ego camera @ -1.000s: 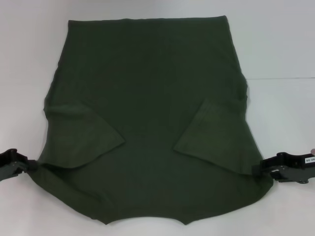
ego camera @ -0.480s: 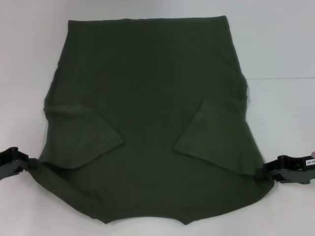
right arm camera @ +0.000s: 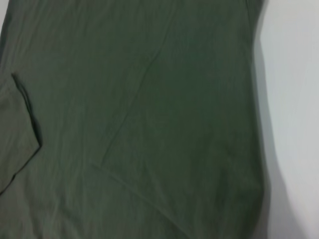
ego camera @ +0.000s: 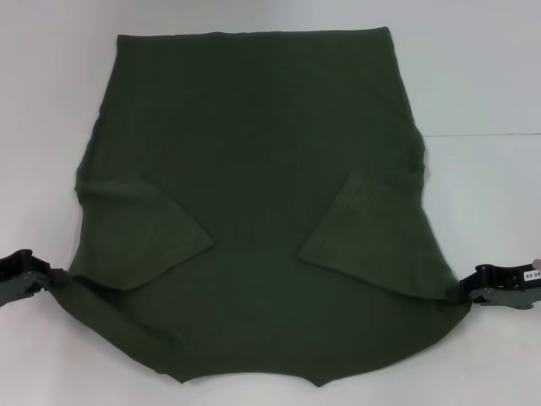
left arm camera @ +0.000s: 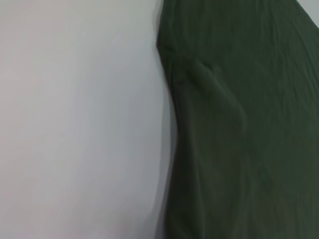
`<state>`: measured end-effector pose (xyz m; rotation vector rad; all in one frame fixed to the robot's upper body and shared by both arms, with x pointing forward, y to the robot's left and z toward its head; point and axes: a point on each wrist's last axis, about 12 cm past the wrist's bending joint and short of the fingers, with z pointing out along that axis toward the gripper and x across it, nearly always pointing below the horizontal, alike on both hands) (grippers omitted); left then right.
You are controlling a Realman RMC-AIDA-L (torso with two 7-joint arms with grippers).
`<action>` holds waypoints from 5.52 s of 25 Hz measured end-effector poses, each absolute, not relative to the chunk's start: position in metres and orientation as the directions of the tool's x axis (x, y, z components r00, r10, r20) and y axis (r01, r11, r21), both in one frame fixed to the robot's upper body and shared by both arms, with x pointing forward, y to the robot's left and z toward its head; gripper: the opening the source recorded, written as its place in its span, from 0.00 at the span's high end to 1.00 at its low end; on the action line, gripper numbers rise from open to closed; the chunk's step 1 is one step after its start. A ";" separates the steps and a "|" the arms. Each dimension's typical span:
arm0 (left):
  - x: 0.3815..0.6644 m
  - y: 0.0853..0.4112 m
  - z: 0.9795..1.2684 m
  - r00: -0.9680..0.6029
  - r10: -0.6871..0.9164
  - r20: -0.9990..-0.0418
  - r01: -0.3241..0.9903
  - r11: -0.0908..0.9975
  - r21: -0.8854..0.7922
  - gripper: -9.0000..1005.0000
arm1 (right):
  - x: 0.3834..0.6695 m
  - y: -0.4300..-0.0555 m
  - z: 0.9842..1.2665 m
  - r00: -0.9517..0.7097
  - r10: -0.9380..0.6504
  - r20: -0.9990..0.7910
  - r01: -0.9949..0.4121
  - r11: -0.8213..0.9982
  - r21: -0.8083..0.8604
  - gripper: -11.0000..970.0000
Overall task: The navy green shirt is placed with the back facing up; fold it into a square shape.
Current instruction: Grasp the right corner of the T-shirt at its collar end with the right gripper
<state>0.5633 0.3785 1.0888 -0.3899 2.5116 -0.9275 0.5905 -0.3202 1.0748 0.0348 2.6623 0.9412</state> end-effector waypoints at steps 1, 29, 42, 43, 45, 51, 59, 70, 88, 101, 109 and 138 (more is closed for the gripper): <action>0.564 0.378 1.089 -0.867 -0.399 -0.298 -0.110 0.736 -0.668 0.96 | 0.590 -0.320 1.075 -0.950 0.127 -0.286 -0.081 0.783 0.617 0.93; 0.554 0.370 1.118 -0.924 -0.239 -0.299 0.073 0.656 -0.751 0.96 | 0.574 -0.347 1.100 -0.850 -0.045 -0.525 -0.396 0.712 0.580 0.86; 0.553 0.379 1.119 -0.908 -0.283 -0.308 0.050 0.658 -0.751 0.95 | 0.577 -0.350 1.104 -0.902 0.034 -0.431 -0.272 0.731 0.626 0.82; 0.553 0.379 1.119 -0.908 -0.283 -0.308 0.050 0.658 -0.751 0.95 | 0.578 -0.350 1.104 -0.910 0.042 -0.412 -0.249 0.739 0.626 0.81; 0.554 0.381 1.117 -0.900 -0.302 -0.314 0.035 0.668 -0.743 0.95 | 0.579 -0.351 1.101 -0.927 0.064 -0.369 -0.195 0.759 0.621 0.81; 0.552 0.382 1.112 -0.895 -0.314 -0.316 0.023 0.676 -0.737 0.96 | 0.581 -0.348 1.099 -0.944 0.080 -0.321 -0.145 0.772 0.619 0.69; 0.554 0.382 1.109 -0.891 -0.319 -0.323 0.017 0.686 -0.727 0.96 | 0.583 -0.343 1.093 -0.957 0.072 -0.281 -0.115 0.794 0.597 0.55; 0.559 0.380 1.110 -0.887 -0.319 -0.336 0.024 0.693 -0.720 0.95 | 0.583 -0.339 1.082 -0.962 0.093 -0.258 -0.080 0.804 0.589 0.54; 0.564 0.378 1.115 -0.881 -0.316 -0.352 0.041 0.690 -0.723 0.96 | 0.588 -0.323 1.074 -0.962 0.108 -0.251 -0.066 0.800 0.596 0.54; 0.567 0.378 1.117 -0.878 -0.316 -0.360 0.045 0.693 -0.719 0.95 | 0.589 -0.317 1.072 -0.962 0.104 -0.253 -0.071 0.799 0.598 0.56; 0.568 0.377 1.117 -0.877 -0.317 -0.360 0.045 0.692 -0.720 0.95 | 0.590 -0.318 1.071 -0.959 0.103 -0.263 -0.075 0.805 0.589 0.71; 0.570 0.377 1.119 -0.872 -0.322 -0.369 0.052 0.689 -0.723 0.96 | 0.592 -0.318 1.074 -0.957 0.053 -0.286 -0.123 0.817 0.563 0.81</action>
